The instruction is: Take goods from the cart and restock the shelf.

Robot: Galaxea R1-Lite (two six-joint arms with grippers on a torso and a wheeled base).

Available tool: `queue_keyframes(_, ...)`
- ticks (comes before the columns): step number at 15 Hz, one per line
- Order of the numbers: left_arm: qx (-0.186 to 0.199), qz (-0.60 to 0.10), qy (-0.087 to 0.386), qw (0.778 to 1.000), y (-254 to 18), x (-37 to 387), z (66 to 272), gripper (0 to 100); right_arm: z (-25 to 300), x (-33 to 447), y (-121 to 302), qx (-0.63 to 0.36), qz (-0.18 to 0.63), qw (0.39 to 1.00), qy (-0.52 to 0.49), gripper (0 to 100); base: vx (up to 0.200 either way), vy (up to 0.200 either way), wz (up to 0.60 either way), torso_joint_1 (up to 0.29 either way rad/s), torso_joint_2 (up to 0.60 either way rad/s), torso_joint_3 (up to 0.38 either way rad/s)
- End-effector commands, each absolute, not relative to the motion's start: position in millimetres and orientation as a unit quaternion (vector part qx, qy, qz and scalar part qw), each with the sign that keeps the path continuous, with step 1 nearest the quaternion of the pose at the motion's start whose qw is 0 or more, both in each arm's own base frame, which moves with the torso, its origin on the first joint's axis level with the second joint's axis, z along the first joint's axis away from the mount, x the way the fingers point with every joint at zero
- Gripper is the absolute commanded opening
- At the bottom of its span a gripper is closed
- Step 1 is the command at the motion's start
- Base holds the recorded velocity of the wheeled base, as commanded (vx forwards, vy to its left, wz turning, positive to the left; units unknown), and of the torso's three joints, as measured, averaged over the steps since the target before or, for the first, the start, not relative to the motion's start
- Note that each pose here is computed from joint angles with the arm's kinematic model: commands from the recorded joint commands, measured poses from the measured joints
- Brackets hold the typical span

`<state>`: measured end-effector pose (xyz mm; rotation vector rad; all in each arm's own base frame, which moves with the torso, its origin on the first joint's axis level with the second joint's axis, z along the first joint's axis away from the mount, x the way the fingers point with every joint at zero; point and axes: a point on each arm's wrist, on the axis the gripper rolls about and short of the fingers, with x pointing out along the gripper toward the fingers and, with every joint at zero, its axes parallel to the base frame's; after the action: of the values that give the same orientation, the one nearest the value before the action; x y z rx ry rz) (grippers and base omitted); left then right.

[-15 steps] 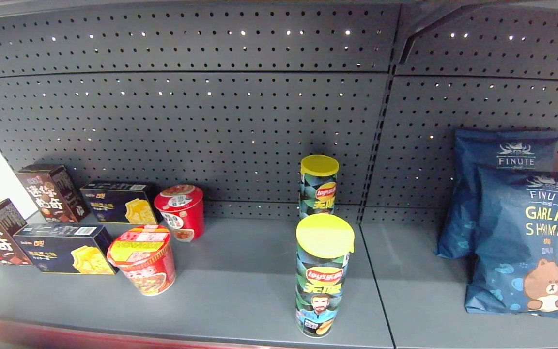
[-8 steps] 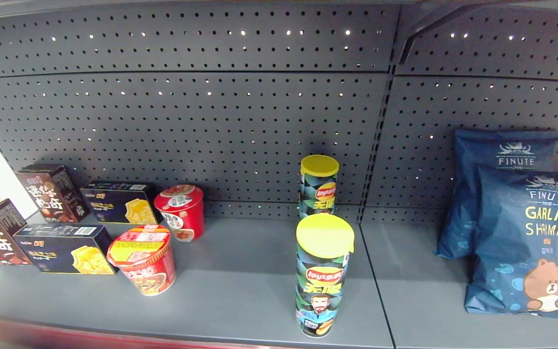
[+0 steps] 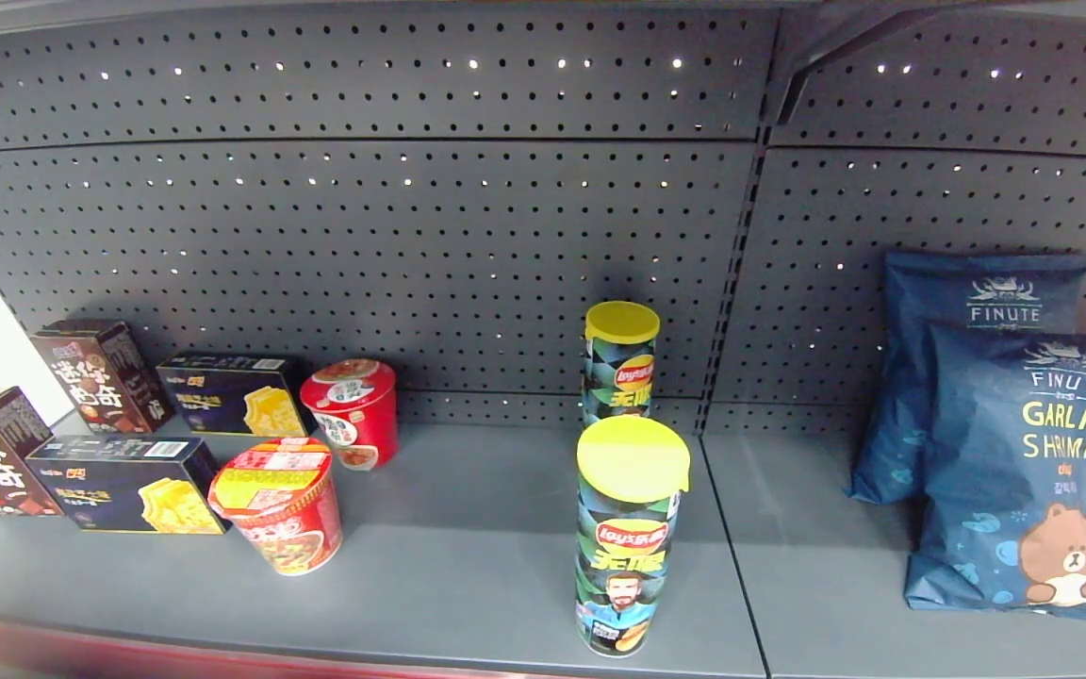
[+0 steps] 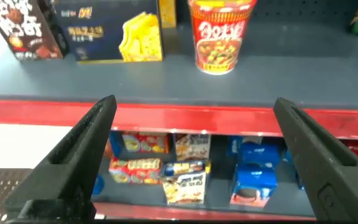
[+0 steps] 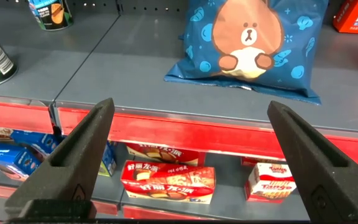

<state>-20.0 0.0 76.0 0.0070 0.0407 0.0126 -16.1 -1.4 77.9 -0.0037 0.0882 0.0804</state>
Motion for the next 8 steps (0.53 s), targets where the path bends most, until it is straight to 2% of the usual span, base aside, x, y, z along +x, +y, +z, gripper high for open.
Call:
queue_keyframes(1, 0.001, 0.001, 0.002, 1.000, 0.2, -22.8, 75.2, 100, 78.0, -15.9, -1.4, -0.003, 0.041, 0.998, 0.045, 100, 0.000, 0.000, 0.00, 0.000, 0.00, 0.000)
queue_keyframes(8, 0.001, 0.002, 0.001, 1.000, 0.2, -22.8, 75.3, 100, 78.0, -15.9, -1.3, -0.003, 0.040, 0.998, 0.045, 100, 0.000, 0.000, 0.00, 0.000, 0.00, 0.000)
